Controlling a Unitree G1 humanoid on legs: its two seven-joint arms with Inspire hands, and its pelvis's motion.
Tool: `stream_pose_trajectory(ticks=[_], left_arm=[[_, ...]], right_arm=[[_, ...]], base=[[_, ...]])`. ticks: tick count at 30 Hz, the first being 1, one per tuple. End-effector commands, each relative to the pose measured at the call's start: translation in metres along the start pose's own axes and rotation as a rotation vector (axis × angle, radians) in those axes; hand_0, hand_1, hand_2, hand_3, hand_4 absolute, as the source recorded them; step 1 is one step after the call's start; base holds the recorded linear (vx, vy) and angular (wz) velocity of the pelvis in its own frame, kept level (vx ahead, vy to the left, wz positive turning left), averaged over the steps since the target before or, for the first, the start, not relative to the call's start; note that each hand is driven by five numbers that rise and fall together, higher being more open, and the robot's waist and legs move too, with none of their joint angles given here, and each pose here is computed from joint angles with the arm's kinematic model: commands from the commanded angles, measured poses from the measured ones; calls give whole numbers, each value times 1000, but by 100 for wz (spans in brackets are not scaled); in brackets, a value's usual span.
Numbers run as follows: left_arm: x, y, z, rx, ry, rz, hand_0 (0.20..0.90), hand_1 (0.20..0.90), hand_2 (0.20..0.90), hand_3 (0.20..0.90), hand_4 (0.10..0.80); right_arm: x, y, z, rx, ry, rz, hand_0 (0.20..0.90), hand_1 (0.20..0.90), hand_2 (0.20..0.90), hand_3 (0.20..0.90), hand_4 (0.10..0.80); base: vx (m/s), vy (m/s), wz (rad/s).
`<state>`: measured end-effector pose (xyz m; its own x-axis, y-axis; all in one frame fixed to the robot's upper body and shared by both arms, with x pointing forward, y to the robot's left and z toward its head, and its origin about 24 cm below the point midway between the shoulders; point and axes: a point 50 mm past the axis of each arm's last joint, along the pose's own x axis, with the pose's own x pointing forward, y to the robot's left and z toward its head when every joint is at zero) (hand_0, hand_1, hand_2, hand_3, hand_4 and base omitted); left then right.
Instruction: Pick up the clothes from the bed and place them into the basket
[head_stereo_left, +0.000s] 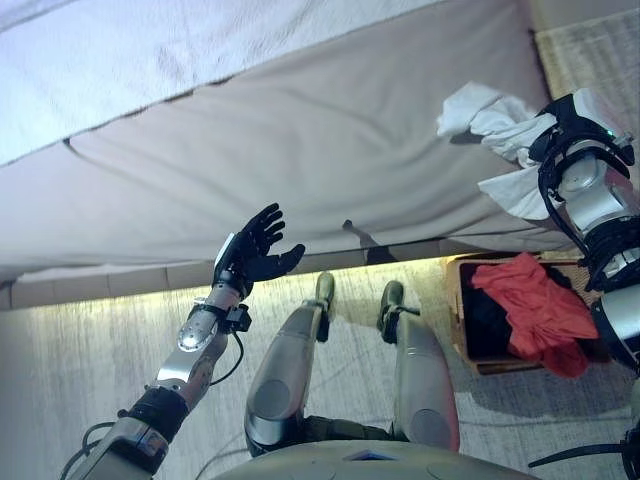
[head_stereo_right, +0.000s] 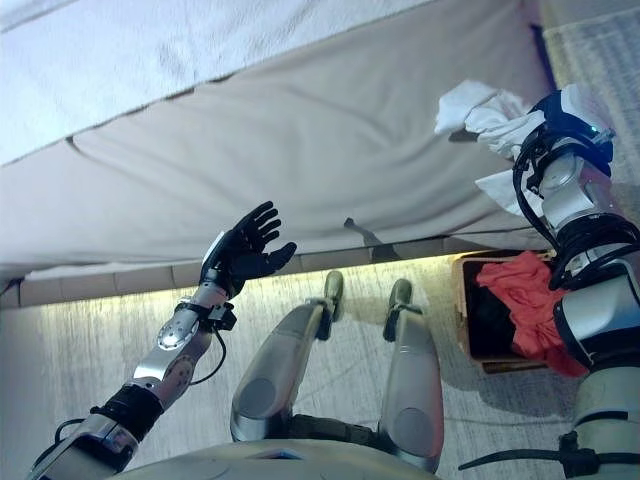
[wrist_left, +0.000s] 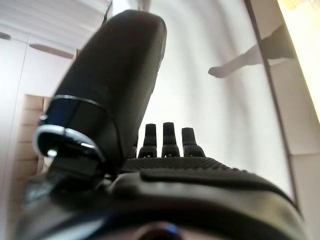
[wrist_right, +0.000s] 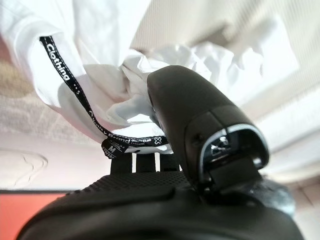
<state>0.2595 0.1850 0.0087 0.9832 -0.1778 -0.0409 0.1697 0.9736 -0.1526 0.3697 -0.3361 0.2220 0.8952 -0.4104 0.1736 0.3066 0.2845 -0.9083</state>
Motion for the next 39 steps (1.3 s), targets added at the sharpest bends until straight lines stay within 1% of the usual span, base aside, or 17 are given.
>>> stream_pose_trajectory(ticks=[1,4,10,14,20,26,29,35,39], left_arm=[[-10,14,11,47,-66,38,900,900,900,900,800],[-13,19,2,75,-15,59,900,900,900,900,800],[-17,20,-16,-4,68,42,900,900,900,900,800],[-14,16,-20,18,82,0,900,900,900,900,800],[-10,19,-23,41,91,-2,900,900,900,900,800],[-9,17,-27,67,112,-14,900,900,900,900,800],[-3,14,-25,71,117,-31,900,900,900,900,800],[0,6,-25,112,121,-95,900,900,900,900,800],[5,3,-22,116,120,-107,900,900,900,900,800]], right_arm=[[-4,-64,-7,0,-94,-212,300,300,300,200,100],[-11,-67,-14,21,-125,-220,300,300,300,200,100],[-22,-62,-28,20,-137,-193,300,300,300,200,100],[-27,-63,-41,22,-103,-190,300,300,300,200,100],[-37,-59,-63,40,-61,-165,300,300,300,200,100],[-51,-41,-88,70,-8,-89,300,300,300,200,100],[-58,-24,-100,71,31,2,300,300,300,200,100],[-64,6,-117,91,110,137,300,300,300,200,100],[-65,19,-121,107,137,169,300,300,300,200,100]], base=[[173,70,-22],[155,46,-31],[93,37,-29],[40,23,-24],[6,36,-29],[15,9,-39],[0,-51,-39],[5,-43,-17],[-6,-41,-8]])
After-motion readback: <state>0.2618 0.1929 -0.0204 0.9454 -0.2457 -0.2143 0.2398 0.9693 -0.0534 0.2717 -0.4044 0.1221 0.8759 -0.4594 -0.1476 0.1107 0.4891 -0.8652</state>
